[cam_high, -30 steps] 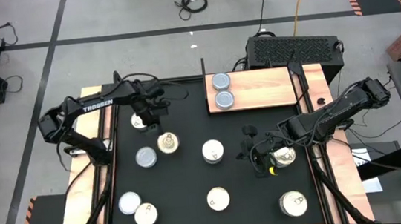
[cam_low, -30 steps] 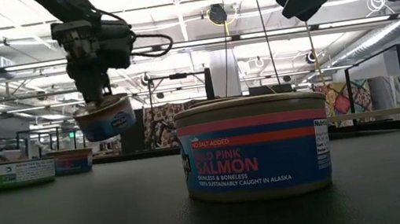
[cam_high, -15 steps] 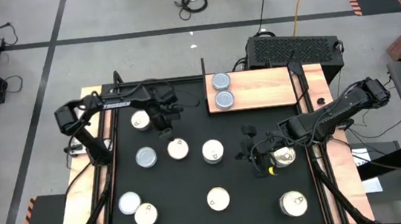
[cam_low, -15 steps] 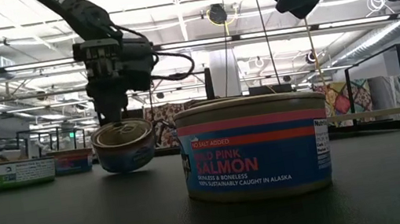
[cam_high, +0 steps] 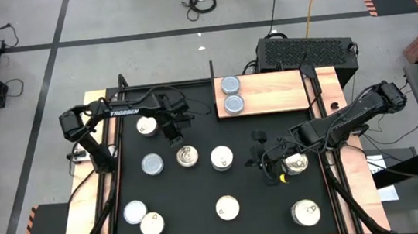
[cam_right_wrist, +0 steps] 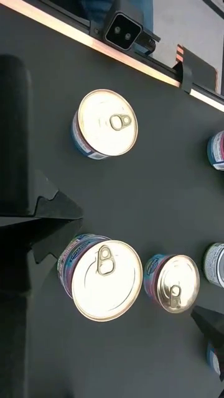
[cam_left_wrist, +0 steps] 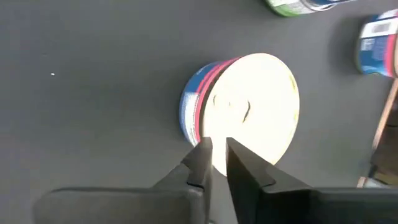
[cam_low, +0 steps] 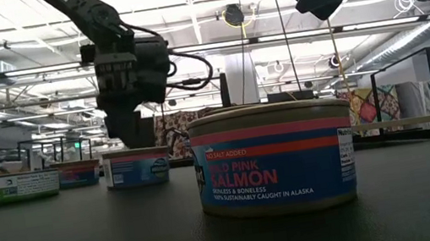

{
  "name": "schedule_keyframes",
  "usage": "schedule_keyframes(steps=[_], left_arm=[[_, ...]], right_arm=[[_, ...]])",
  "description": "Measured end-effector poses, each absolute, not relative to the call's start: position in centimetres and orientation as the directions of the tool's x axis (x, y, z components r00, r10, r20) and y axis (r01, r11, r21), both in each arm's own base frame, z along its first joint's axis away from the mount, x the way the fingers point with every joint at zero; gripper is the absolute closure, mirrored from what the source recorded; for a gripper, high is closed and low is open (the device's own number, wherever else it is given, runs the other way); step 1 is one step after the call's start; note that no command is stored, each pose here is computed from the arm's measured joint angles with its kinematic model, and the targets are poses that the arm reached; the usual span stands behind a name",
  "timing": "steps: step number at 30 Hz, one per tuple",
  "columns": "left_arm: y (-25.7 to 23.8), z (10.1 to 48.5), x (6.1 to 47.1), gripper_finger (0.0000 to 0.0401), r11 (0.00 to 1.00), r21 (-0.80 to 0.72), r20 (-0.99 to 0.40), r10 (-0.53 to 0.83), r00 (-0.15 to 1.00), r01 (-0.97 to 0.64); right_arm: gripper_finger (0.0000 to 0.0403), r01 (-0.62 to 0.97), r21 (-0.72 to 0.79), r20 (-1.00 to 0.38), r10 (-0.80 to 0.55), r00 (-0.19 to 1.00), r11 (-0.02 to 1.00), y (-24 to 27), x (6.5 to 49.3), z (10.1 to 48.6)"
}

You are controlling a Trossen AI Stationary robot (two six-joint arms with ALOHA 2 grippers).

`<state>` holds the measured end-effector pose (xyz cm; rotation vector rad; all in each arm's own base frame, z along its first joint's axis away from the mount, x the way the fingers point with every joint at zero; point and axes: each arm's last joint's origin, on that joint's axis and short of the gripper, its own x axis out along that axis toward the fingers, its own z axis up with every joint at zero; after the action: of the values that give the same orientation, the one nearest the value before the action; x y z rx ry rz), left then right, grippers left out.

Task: Stack canned seafood by type on shelf
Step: Put the blue pink tuna can on the shelf

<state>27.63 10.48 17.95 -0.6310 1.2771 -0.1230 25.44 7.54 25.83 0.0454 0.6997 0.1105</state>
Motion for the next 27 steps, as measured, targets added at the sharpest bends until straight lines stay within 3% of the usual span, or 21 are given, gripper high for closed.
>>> schedule_keyframes(steps=[14, 27], left_arm=[[10.2, 17.9, 28.2, 0.0235, 0.871, -0.43, -0.882, -0.348, 0.317, -0.238], [8.3, 17.9, 29.0, 0.0226, 0.944, -0.328, -0.907, -0.305, 0.29, -0.033]], right_arm=[[0.0403, -0.086, 0.079, -0.64, 0.117, 0.76, 0.993, 7.5, 25.4, 25.8], [0.0403, -0.046, 0.105, -0.632, 0.102, 0.768, 0.993, 7.6, 25.5, 25.9]])
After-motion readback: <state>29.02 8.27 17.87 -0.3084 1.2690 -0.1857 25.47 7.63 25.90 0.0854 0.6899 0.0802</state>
